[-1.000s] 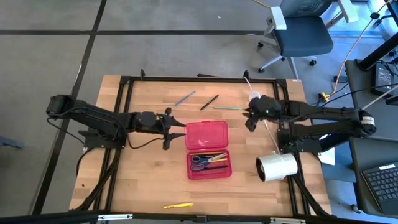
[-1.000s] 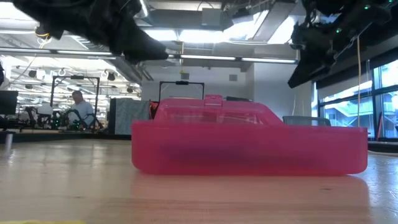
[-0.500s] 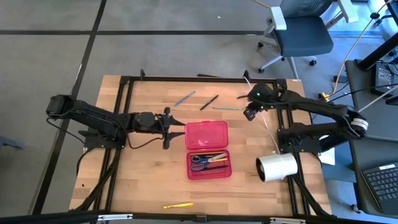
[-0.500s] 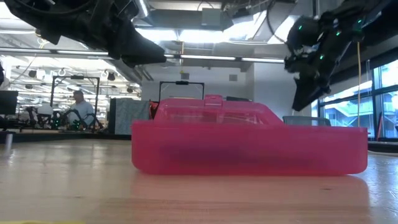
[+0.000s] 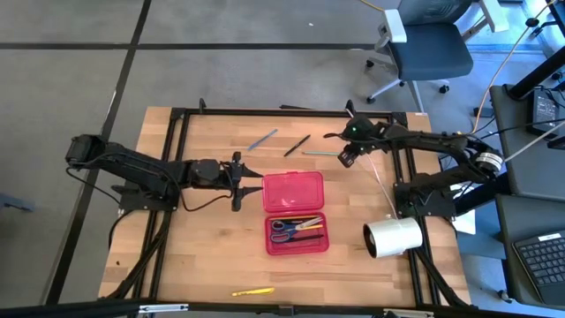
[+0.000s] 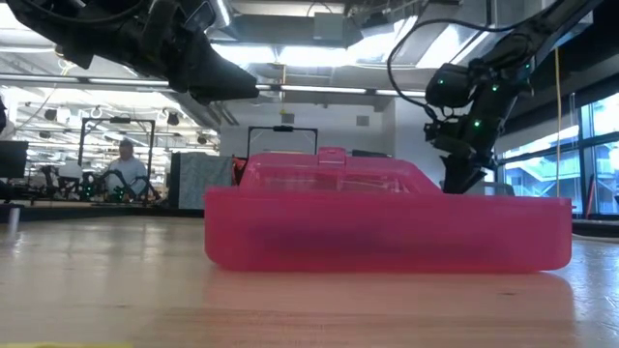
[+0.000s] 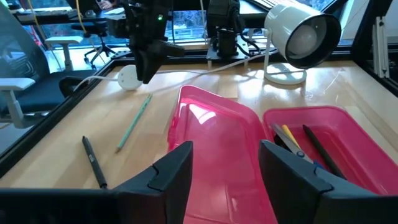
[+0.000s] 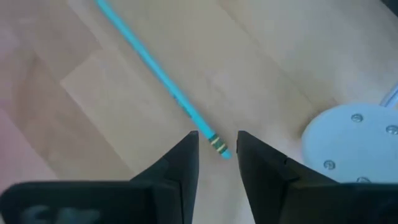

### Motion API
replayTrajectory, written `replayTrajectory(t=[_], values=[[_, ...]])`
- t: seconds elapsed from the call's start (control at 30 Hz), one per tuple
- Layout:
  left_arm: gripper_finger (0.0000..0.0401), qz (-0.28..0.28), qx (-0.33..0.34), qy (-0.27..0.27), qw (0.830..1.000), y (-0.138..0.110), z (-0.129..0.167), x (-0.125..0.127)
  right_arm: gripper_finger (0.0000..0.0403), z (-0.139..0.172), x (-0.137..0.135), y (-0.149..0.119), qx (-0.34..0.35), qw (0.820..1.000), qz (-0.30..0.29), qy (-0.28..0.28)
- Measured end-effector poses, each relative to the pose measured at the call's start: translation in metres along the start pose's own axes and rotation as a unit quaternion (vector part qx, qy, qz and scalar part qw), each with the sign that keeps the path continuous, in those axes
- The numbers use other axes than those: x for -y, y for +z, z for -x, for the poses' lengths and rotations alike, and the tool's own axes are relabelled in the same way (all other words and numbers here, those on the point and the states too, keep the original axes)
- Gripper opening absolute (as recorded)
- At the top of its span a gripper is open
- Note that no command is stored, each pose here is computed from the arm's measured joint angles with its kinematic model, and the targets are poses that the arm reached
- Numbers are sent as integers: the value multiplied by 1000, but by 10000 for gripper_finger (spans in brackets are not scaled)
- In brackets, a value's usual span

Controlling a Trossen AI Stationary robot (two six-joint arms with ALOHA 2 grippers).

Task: Pick & place school supplies into a supply box
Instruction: Put the light blue pencil into the red supply box

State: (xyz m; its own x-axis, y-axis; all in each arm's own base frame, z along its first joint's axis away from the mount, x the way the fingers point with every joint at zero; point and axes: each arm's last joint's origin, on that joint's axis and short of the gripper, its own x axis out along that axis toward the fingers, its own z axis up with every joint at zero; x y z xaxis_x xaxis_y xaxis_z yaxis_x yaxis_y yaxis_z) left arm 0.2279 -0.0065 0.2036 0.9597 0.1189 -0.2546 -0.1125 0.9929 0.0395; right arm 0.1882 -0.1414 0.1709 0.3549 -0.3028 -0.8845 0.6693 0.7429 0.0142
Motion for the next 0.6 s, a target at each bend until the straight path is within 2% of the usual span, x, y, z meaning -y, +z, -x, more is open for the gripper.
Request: replayTrajectory(t=[0.2,0.37,0.6], values=[[178,0,0,0,1000,0,0,0,114,-2,3,1,1,999,-34,-3],[174,0,0,0,1000,0,0,0,114,-2,3,0,-1,1000,1,-3],[177,0,0,0,1000,0,0,0,121,-2,3,0,-4,1000,4,-2]])
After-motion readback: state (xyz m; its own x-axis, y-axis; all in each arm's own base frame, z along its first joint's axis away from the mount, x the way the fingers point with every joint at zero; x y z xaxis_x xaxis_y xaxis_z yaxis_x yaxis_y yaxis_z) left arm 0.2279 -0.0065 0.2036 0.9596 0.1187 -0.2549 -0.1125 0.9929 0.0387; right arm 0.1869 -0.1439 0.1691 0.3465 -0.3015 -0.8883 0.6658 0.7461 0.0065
